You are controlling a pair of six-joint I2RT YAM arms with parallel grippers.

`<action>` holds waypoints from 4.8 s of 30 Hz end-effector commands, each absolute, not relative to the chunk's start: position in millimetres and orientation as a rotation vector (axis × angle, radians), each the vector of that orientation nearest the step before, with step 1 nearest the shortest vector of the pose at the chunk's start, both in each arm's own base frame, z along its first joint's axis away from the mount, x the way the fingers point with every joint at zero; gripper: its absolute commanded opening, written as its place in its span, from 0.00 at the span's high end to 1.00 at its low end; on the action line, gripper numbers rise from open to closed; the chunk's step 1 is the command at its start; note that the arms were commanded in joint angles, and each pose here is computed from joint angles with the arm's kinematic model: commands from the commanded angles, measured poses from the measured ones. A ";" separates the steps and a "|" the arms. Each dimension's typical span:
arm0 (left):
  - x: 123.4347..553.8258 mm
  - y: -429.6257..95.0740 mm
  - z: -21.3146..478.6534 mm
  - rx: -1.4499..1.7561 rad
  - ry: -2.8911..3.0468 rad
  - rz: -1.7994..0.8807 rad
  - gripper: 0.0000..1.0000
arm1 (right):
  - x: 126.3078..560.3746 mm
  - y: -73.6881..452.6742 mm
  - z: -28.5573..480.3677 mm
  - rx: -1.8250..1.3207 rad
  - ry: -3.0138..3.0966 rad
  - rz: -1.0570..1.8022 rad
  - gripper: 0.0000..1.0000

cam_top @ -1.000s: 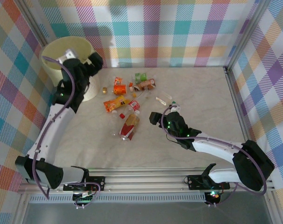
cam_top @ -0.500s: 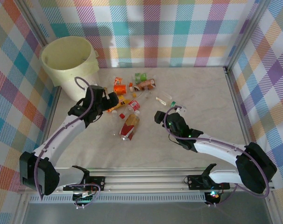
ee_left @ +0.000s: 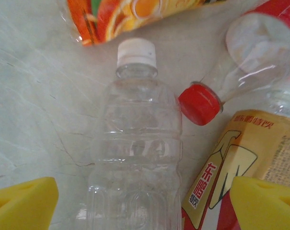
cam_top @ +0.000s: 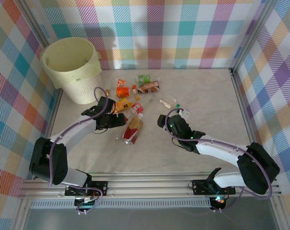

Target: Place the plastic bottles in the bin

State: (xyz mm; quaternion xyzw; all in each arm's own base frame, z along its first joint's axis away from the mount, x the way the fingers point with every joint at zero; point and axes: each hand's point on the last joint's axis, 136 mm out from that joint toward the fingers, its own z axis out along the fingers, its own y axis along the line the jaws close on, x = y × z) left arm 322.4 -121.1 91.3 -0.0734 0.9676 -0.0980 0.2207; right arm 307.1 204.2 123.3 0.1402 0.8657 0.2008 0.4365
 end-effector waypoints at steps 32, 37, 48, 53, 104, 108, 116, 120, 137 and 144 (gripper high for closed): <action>325.1 -126.9 30.4 -0.171 2.747 -0.236 0.39 | 306.1 261.1 143.1 -0.009 2.165 0.684 0.00; 329.6 -122.6 53.6 -0.173 2.612 -0.262 0.40 | 305.7 259.5 141.1 -0.003 2.165 0.680 0.00; 341.9 -97.1 133.8 -0.441 2.249 -0.315 0.45 | 308.2 258.0 146.5 0.001 2.132 0.676 0.00; 367.3 -90.3 216.6 -0.505 2.007 -0.375 0.46 | 306.2 261.2 146.9 -0.016 2.138 0.696 0.00; 502.5 123.8 384.8 -1.390 1.255 -0.081 0.36 | 250.9 287.0 200.4 -0.471 1.954 0.937 0.00; 509.6 126.3 371.2 -1.447 1.258 -0.083 0.37 | 251.3 288.8 198.7 -0.477 1.964 0.939 0.00; 529.5 124.8 358.3 -1.459 1.319 -0.068 0.28 | 249.6 291.6 196.4 -0.500 1.992 0.942 0.00; 529.8 123.5 358.1 -1.460 1.335 -0.069 0.19 | 250.4 291.3 194.8 -0.498 1.999 0.935 0.00; 532.6 105.3 392.7 -1.323 1.401 -0.191 0.00 | 260.6 286.2 184.7 -0.432 2.035 0.879 0.00; 533.9 70.2 419.6 -1.039 1.512 -0.263 0.00 | 268.4 271.2 180.9 -0.334 2.056 0.803 0.00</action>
